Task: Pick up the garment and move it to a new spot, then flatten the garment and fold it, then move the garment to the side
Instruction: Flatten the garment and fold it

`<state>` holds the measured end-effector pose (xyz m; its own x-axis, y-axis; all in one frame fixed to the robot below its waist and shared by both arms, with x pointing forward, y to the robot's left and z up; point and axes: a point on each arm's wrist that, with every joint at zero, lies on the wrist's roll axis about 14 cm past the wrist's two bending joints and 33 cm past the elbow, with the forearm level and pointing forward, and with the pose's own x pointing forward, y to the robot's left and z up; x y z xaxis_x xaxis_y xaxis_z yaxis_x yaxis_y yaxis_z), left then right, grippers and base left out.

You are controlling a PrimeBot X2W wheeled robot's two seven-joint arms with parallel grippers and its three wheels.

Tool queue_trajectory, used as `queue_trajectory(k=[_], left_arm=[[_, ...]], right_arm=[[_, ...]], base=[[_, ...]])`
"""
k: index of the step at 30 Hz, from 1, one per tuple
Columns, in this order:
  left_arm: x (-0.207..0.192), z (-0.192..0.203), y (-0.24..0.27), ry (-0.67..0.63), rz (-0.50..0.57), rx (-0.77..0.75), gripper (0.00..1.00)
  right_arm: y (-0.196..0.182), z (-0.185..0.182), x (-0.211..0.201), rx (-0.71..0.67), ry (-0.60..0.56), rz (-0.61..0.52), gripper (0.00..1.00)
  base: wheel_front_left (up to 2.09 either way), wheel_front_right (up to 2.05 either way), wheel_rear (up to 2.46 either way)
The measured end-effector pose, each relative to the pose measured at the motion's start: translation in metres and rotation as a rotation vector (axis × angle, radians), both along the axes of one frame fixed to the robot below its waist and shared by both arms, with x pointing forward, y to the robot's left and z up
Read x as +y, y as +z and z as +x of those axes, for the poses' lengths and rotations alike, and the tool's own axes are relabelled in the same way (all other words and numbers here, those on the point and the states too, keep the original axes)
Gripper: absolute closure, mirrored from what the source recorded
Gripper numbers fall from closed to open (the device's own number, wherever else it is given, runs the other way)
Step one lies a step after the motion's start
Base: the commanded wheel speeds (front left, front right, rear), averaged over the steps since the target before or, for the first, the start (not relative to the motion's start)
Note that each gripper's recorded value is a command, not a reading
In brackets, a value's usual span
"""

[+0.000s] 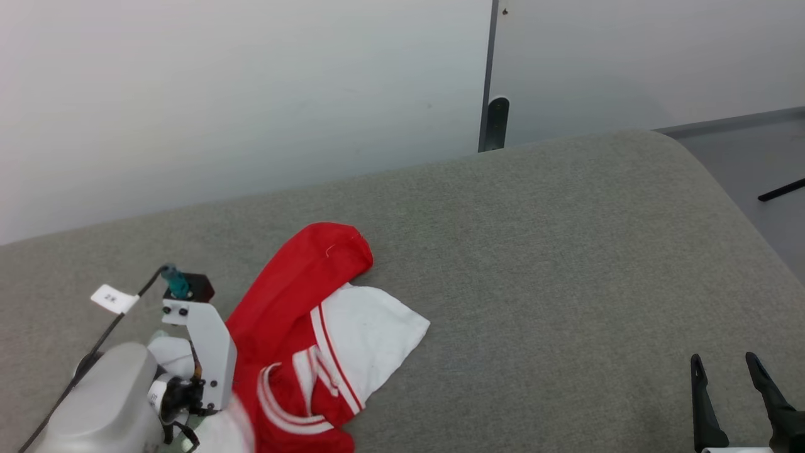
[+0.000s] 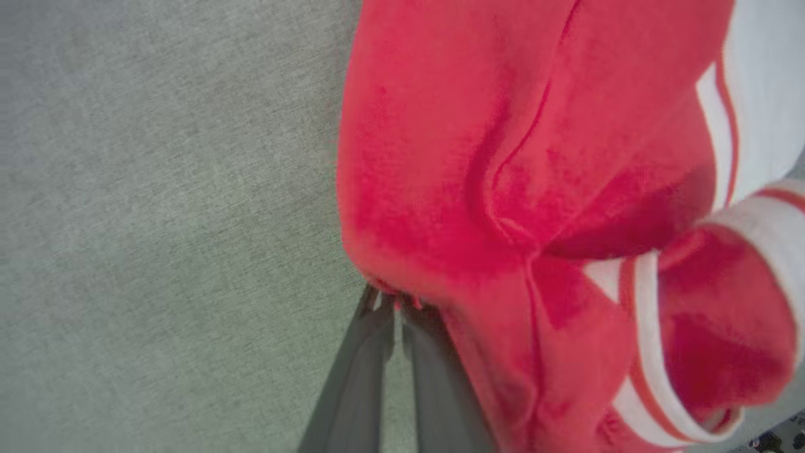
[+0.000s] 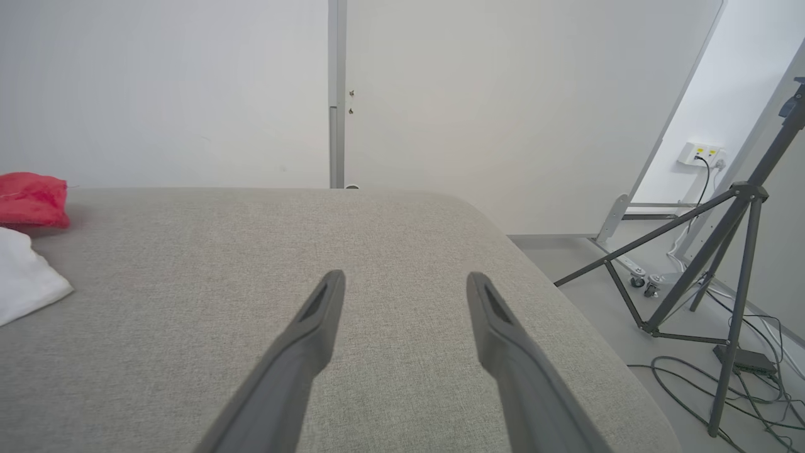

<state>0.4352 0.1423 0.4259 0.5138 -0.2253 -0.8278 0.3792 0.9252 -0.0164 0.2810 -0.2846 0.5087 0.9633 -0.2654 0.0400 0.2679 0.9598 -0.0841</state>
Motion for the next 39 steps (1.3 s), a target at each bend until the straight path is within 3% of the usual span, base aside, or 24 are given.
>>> queue_trajectory(k=[12,32,39], left_arm=[[0.008,0.004,0.033,0.056,-0.049,-0.065,0.00],[0.021,-0.068,0.028,0.096,-0.043,0.186,0.00],[0.021,-0.087,0.023,0.005,0.013,0.214,0.00]], right_arm=[[0.004,-0.001,0.007,-0.012,0.025,0.001,0.00],[0.005,-0.002,0.009,-0.007,0.027,0.003,0.00],[0.003,-0.001,0.007,0.001,0.024,0.008,0.00]], base=[[0.00,0.00,0.00],[0.00,0.00,0.00],[0.00,0.00,0.00]])
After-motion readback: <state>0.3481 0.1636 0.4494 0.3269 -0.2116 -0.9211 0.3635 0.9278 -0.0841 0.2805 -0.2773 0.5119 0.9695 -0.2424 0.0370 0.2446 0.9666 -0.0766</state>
